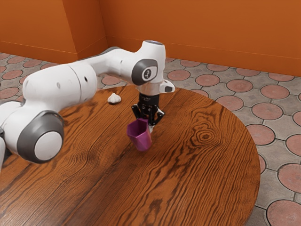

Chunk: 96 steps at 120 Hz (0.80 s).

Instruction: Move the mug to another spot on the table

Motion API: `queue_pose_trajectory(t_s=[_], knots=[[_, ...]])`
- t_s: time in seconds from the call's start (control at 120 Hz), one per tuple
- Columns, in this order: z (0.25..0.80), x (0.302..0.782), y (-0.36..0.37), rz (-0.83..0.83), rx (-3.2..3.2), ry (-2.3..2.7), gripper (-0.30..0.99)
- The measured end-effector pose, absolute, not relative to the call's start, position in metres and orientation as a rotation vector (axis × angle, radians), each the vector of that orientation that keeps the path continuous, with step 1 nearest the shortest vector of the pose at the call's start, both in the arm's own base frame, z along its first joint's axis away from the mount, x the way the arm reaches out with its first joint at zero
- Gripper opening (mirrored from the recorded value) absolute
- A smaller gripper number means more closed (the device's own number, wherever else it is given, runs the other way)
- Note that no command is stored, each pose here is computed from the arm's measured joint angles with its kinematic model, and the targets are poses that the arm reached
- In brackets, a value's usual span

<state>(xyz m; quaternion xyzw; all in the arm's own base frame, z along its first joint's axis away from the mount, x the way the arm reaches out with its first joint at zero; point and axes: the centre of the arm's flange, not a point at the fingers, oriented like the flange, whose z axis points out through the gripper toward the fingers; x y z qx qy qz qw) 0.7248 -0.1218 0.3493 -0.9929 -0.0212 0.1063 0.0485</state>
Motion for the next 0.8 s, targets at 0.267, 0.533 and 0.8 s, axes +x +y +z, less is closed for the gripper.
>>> queue_pose_trajectory(t_s=[0.267,0.533,0.8], knots=[[0.352,0.719,-0.060,0.458,-2.975,-0.169,-0.03],[0.359,0.728,-0.013,0.453,-2.998,-0.231,-0.06],[0.327,0.738,-0.008,0.482,-3.019,-0.208,-0.07]])
